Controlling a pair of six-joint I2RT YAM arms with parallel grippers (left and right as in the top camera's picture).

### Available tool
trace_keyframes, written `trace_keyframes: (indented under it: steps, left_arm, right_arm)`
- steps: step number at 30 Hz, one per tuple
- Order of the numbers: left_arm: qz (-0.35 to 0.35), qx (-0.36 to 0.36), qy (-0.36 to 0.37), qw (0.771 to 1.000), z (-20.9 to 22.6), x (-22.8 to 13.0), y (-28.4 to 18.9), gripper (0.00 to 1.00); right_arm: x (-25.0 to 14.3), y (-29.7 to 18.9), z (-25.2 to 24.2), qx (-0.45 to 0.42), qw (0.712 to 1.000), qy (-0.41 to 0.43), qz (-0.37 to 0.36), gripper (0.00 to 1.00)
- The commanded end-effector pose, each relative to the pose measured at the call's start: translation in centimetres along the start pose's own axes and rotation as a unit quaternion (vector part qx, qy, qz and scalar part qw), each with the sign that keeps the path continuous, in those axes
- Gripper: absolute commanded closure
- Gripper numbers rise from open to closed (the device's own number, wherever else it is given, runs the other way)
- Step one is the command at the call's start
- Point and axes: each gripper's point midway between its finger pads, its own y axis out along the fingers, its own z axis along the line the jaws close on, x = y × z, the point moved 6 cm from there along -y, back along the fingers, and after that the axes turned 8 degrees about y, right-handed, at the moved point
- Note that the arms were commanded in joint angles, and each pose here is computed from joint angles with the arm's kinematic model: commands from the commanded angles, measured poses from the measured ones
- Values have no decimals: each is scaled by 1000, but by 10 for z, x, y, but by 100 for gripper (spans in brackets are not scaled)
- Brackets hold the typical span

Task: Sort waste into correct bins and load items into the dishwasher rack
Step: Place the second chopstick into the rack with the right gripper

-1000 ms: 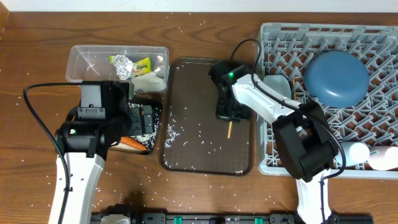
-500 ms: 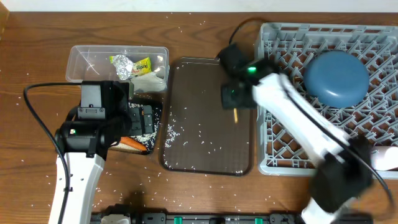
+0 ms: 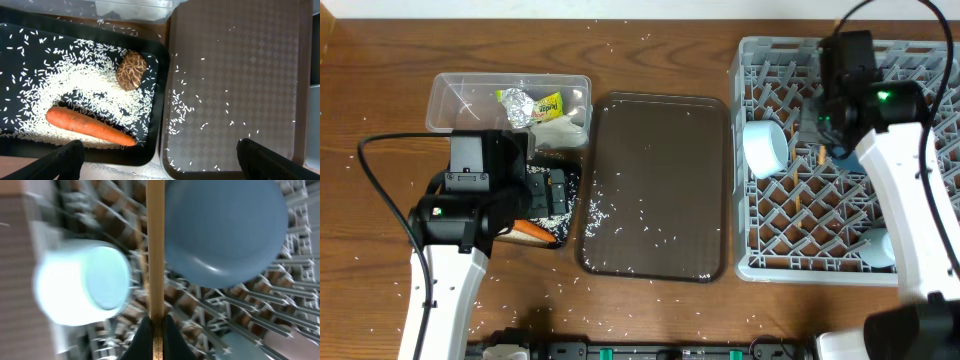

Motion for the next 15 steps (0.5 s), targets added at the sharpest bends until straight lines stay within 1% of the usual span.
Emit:
trace_keyframes:
  steps: [1,5,7,8,9,10,11,12,15]
  left_arm:
    - [2,-5,7,1000,-1,0,0,2]
    - [2,-5,7,1000,-1,0,0,2]
    - [2,-5,7,1000,-1,0,0,2]
    - [2,-5,7,1000,-1,0,0,2]
    - [2,-5,7,1000,-1,0,0,2]
    - [2,-5,7,1000,-1,0,0,2]
    - [2,-5,7,1000,-1,0,0,2]
    - [2,-5,7,1000,-1,0,0,2]
    - [2,-5,7,1000,-1,0,0,2]
  right_arm:
    - [-8,42,-15,-34,998,-23,56,99]
    - [-16,69,-4,9,993,-43,110,99]
    - [-18,76,0,7,992,-47,118,99]
    - [-18,78,0,2,992,-49,119,95]
    - [-18,79,-1,-5,992,-51,117,85]
    - [-17,80,-3,-20,992,-49,112,71]
    - [-16,80,-5,-31,993,-43,108,62]
    - [-15,78,-7,-35,993,-38,104,59]
    - [-13,62,-6,-18,995,-29,97,55]
